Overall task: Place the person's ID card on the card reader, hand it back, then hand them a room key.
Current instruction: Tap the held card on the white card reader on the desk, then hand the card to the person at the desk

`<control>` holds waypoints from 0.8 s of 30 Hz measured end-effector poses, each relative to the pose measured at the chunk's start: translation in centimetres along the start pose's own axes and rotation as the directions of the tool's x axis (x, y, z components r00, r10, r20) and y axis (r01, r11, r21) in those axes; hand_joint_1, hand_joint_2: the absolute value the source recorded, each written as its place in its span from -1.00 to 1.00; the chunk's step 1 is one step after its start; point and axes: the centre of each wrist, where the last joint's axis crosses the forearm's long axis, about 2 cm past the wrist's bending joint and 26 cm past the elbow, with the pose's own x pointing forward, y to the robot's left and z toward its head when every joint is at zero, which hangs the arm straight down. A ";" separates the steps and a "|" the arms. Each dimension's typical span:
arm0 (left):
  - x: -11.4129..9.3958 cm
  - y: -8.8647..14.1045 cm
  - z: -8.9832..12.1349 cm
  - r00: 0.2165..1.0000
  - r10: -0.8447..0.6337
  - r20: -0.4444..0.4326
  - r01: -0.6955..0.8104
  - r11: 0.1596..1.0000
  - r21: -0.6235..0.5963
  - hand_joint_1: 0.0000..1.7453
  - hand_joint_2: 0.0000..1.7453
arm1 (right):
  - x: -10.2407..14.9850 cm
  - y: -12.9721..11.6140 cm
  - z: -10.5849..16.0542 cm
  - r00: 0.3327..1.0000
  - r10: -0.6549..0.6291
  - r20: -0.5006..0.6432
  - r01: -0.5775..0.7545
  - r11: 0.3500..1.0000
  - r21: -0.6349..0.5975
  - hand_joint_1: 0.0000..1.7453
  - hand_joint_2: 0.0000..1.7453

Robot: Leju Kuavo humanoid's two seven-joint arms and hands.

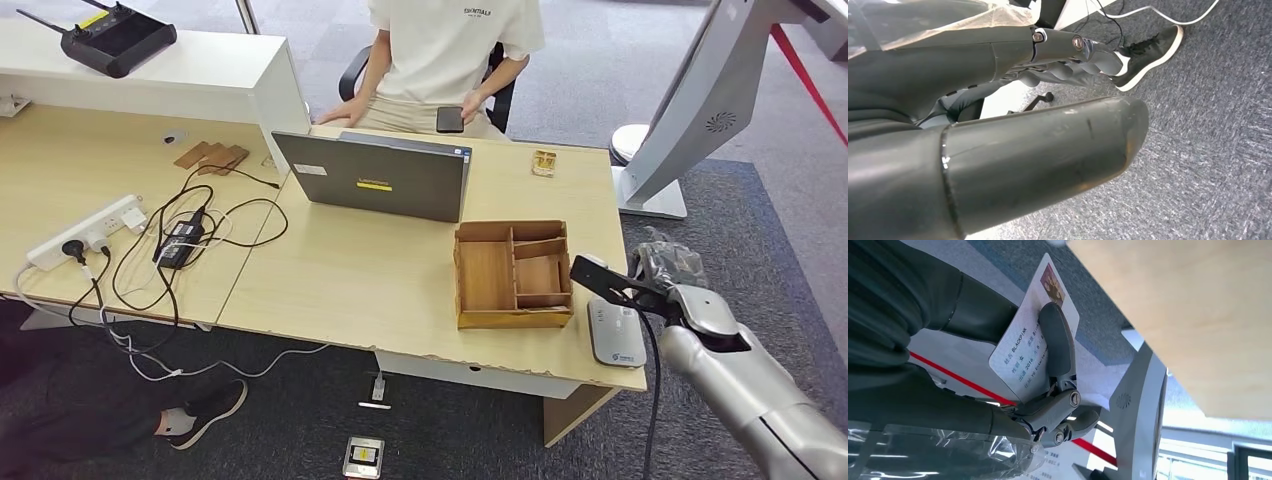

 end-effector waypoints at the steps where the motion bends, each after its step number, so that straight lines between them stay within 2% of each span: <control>1: 0.0 0.0 0.0 1.000 -0.001 0.001 0.001 1.000 0.000 -1.00 -1.00 | -0.1 -0.7 -0.2 1.000 -0.009 -0.002 0.009 1.000 -0.017 1.00 1.00; 9: 0.2 0.3 -0.1 1.000 -0.017 0.017 0.017 1.000 0.005 -1.00 -1.00 | -0.7 -6.2 -0.9 0.997 -0.069 -0.016 0.066 0.987 -0.149 1.00 1.00; 14: 0.4 0.7 -0.3 0.999 -0.035 0.029 0.035 0.999 0.004 -1.00 -1.00 | -0.8 -8.4 -0.7 0.997 -0.075 -0.010 0.071 0.977 -0.201 1.00 1.00; 19: 0.6 1.1 -0.5 0.998 -0.053 0.044 0.053 0.999 0.008 -1.00 -1.00 | 0.1 -10.1 -0.5 0.999 -0.045 0.017 0.048 0.973 -0.225 1.00 1.00; 24: 0.8 1.6 -0.8 0.994 -0.088 0.064 0.088 0.996 0.008 -1.00 -1.00 | 2.2 -11.5 -0.5 0.998 0.010 0.068 0.007 0.971 -0.238 1.00 1.00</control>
